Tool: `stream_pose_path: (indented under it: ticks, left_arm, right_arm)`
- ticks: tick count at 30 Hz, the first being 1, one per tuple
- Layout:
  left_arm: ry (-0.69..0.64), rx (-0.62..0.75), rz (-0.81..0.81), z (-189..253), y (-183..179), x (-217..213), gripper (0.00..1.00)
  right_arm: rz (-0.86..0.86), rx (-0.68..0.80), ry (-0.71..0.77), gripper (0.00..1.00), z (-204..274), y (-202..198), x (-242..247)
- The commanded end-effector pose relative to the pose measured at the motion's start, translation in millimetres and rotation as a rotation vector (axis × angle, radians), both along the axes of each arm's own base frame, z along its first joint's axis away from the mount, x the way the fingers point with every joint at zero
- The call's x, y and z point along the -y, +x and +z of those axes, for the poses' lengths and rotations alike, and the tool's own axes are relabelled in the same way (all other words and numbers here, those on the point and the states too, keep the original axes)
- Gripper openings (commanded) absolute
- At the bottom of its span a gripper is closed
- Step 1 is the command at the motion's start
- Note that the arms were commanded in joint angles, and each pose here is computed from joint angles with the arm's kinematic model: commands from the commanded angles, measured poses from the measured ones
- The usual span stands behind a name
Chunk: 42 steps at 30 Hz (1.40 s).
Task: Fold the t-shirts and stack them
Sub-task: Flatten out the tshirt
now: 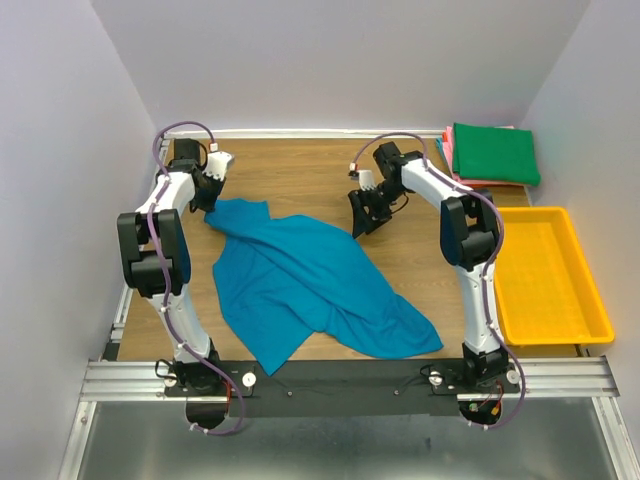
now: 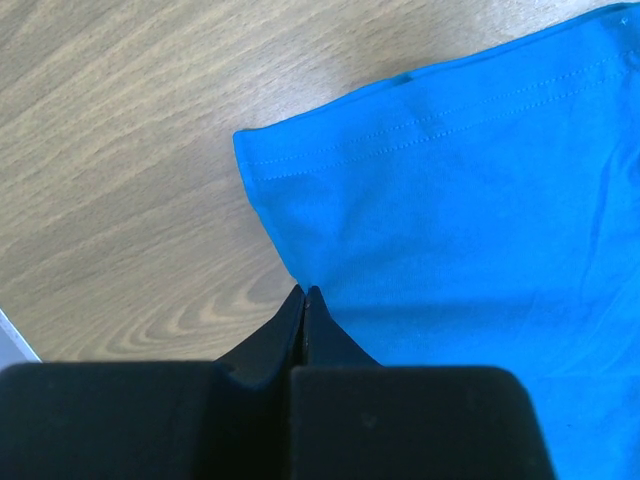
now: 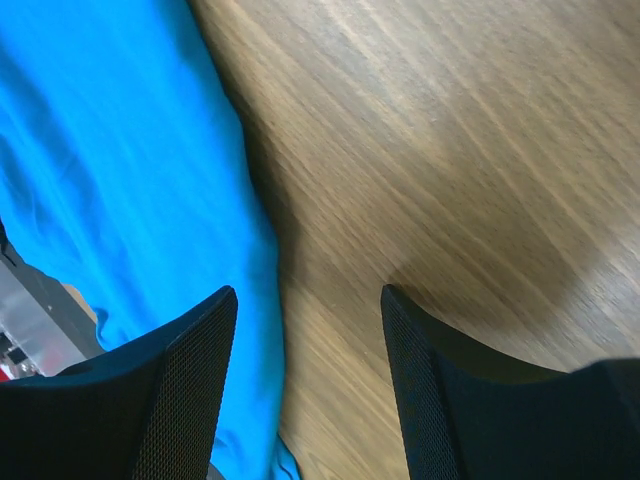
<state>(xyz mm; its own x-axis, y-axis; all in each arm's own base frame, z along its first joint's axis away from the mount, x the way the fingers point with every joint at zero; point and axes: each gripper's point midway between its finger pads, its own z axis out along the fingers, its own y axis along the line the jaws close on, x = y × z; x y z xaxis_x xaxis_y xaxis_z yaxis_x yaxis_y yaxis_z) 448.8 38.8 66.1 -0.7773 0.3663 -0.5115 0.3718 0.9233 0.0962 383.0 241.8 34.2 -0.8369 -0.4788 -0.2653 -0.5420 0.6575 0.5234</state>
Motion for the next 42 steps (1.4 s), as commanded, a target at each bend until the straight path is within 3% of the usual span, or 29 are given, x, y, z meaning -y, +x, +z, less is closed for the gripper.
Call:
stream_pose_path:
  ticks: [1,7,10,14,23,26,29,30,31,33,34,35,36,38,42]
  left_arm:
    - [-0.019,0.012,-0.021,3,8,4,0.00]
    - [-0.032,0.006,-0.019,0,8,5,0.00]
    - [-0.035,0.003,-0.016,-1,10,5,0.00]
    - [-0.041,0.009,-0.019,2,12,6,0.00]
    - [-0.060,0.012,-0.026,3,12,10,0.00]
    - [-0.059,0.010,-0.025,2,11,10,0.00]
    - [-0.057,0.006,-0.025,0,9,10,0.00]
    - [-0.057,0.004,-0.024,-1,9,9,0.00]
    - [-0.057,0.003,-0.025,-1,9,9,0.00]
    - [-0.053,-0.002,-0.025,-2,7,9,0.00]
    - [-0.052,0.000,-0.025,-1,7,8,0.00]
    - [-0.048,-0.001,-0.028,-1,6,8,0.00]
    - [-0.043,-0.003,-0.027,-2,6,8,0.00]
    - [-0.038,0.002,-0.025,-1,6,6,0.00]
    - [-0.052,-0.006,-0.026,-5,6,9,0.00]
  right_arm:
    - [-0.032,-0.025,0.014,0.67,-13,6,-6]
    - [-0.006,-0.164,0.145,0.64,-19,-21,-24]
    - [-0.001,-0.175,0.180,0.34,-14,-22,-28]
    - [0.014,-0.085,0.197,0.01,14,-11,-30]
    - [0.039,0.216,0.190,0.01,100,19,-32]
    - [0.128,0.230,0.179,0.01,104,-15,-56]
    - [0.299,0.212,0.136,0.01,81,-92,-98]
    - [0.417,0.194,0.118,0.00,68,-141,-123]
    - [0.477,0.195,0.088,0.01,57,-166,-129]
    - [0.641,0.135,0.029,0.17,30,-232,-130]
    - [0.672,0.122,0.025,0.26,27,-244,-127]
    - [0.684,0.115,0.037,0.44,31,-251,-121]
    - [0.666,0.128,0.042,0.50,36,-243,-118]
    - [0.592,0.175,0.085,0.55,60,-216,-118]
    - [0.444,0.230,0.142,0.54,90,-158,-117]
